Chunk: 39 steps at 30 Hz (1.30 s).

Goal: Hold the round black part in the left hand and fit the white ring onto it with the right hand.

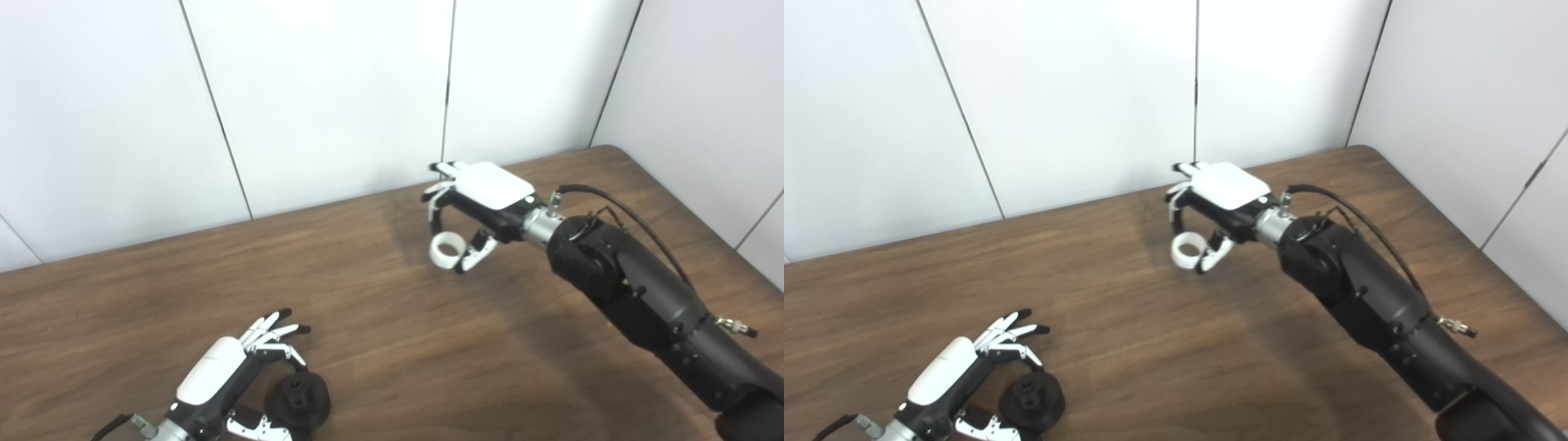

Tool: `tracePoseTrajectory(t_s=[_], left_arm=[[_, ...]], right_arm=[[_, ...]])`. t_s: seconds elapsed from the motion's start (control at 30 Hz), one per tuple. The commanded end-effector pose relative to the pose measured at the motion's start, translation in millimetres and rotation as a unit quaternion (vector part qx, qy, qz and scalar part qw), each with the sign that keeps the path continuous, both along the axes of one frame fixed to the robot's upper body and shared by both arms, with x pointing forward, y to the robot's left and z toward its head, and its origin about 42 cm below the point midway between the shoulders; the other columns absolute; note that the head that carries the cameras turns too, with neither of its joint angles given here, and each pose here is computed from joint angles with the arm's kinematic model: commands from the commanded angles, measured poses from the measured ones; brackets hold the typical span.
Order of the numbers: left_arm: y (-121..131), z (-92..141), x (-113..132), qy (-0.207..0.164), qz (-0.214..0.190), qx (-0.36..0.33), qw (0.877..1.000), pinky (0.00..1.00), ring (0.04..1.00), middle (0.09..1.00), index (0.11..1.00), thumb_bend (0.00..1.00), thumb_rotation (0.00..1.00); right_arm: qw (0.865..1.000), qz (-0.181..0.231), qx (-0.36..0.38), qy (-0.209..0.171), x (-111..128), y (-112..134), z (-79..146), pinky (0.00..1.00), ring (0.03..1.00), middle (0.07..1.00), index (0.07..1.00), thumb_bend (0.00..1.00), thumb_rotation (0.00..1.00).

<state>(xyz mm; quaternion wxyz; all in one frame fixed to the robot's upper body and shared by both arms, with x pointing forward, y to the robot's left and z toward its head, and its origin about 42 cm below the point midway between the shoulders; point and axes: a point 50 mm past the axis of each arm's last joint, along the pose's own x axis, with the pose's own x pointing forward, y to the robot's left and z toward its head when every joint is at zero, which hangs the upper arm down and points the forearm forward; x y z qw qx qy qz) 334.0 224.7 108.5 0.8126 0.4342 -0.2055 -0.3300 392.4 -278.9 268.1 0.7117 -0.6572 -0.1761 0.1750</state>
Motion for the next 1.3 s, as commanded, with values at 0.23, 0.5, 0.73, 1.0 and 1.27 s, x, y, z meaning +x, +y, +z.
tracePoseTrajectory(t_s=[0.23, 0.5, 0.73, 1.0, 1.27], left_arm=[[2, -23, 2, 0.036, 0.013, 0.037, 0.999, 1.0, 1.0, 0.882, 0.485, 0.52, 0.05], [-15, -23, 2, 0.031, 0.012, 0.045, 0.998, 1.0, 1.0, 0.881, 0.485, 0.52, 0.05], [-31, -20, 3, 0.029, 0.008, 0.051, 0.998, 1.0, 1.0, 0.89, 0.485, 0.52, 0.05], [-44, -17, 0, 0.026, 0.004, 0.056, 0.998, 1.0, 1.0, 0.897, 0.486, 0.52, 0.05], [-53, -11, -5, 0.022, 0.003, 0.061, 0.998, 1.0, 1.0, 0.895, 0.486, 0.52, 0.06]], right_arm=[[0.992, 0.121, 0.019, -0.04, -21, 55, 37, 1.0, 1.0, 0.813, 0.482, 0.53, 0.14], [0.981, 0.189, 0.028, -0.015, -44, 91, 36, 1.0, 1.0, 0.825, 0.482, 0.53, 0.14], [0.972, 0.229, 0.052, 0.019, -58, 112, 25, 1.0, 1.0, 0.824, 0.481, 0.53, 0.14], [0.961, 0.263, 0.072, 0.046, -66, 133, 11, 1.0, 1.0, 0.821, 0.482, 0.53, 0.14], [0.959, 0.266, 0.081, 0.058, -67, 136, -1, 1.0, 1.0, 0.817, 0.482, 0.53, 0.14]])
